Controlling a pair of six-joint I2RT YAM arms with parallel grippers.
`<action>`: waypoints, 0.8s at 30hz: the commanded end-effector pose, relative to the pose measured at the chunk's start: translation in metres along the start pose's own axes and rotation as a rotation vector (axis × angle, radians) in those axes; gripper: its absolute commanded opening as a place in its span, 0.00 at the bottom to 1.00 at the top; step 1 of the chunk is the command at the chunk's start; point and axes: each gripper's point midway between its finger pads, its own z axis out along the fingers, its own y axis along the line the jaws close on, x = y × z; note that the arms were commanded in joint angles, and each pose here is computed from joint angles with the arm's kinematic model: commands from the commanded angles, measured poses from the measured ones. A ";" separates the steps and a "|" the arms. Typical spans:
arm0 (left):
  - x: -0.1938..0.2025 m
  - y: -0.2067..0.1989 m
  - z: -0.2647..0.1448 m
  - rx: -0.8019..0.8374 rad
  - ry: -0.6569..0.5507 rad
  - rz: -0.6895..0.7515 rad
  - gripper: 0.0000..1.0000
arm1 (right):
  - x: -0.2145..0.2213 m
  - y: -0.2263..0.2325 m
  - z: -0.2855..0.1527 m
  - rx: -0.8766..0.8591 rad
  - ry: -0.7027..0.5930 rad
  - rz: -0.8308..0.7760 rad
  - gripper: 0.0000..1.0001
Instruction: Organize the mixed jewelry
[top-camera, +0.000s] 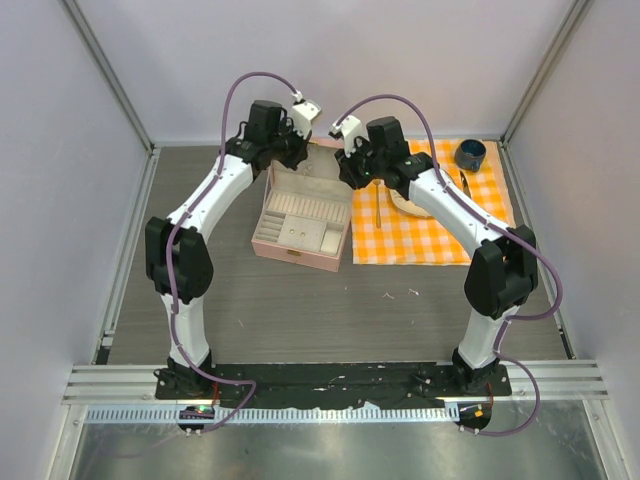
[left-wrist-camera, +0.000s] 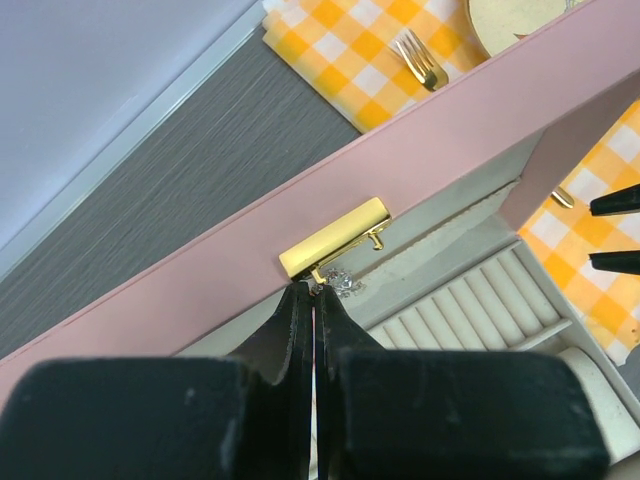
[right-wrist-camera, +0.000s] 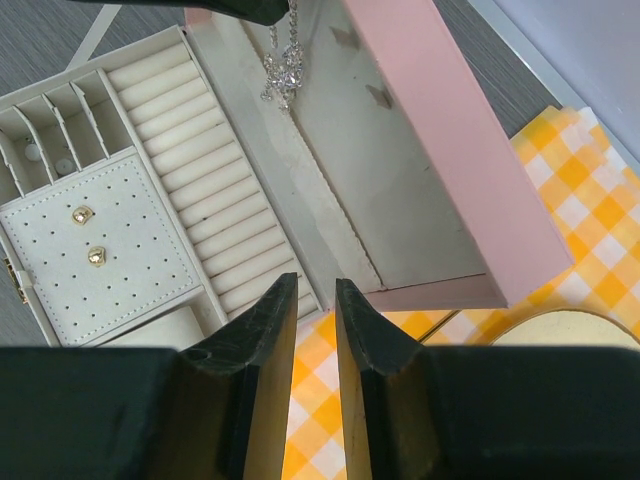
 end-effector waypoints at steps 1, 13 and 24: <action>-0.031 0.011 -0.015 -0.058 -0.070 0.044 0.00 | -0.034 -0.006 -0.021 0.030 -0.103 -0.030 0.28; -0.043 -0.011 -0.020 -0.002 -0.087 0.041 0.00 | -0.033 -0.006 -0.021 0.034 -0.101 -0.034 0.28; -0.056 -0.023 -0.014 0.019 -0.093 0.043 0.00 | -0.032 -0.006 -0.026 0.042 -0.101 -0.037 0.27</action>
